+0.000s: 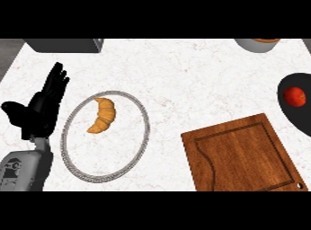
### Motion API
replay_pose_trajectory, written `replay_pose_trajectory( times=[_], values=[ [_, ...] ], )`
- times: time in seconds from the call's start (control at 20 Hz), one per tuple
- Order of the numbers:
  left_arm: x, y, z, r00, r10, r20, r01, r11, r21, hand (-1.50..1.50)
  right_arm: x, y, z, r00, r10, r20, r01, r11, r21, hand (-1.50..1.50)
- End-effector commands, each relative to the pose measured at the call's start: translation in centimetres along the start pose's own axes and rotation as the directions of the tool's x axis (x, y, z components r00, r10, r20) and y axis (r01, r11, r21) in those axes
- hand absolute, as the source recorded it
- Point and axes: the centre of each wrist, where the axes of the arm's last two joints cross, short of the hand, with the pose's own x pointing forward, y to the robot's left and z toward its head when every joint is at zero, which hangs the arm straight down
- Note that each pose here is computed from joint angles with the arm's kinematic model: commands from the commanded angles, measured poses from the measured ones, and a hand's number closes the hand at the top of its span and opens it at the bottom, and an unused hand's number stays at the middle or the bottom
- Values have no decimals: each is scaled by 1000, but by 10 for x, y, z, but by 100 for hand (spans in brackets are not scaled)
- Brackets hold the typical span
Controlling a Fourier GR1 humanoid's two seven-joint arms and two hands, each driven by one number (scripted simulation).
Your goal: Pick the tomato from the cutting board and place it in the pan
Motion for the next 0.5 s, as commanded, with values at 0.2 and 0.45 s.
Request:
replay_pose_trajectory(
  times=[0.2,0.45],
  values=[
    [-10,4,7,1000,-3,-28,5,999,42,0,9,-56,45,972,-194,132,178,976,129,-150],
    [-7,17,5,1000,-21,-18,22,999,46,0,8,-68,65,976,-175,129,162,981,105,-150]
  ],
)
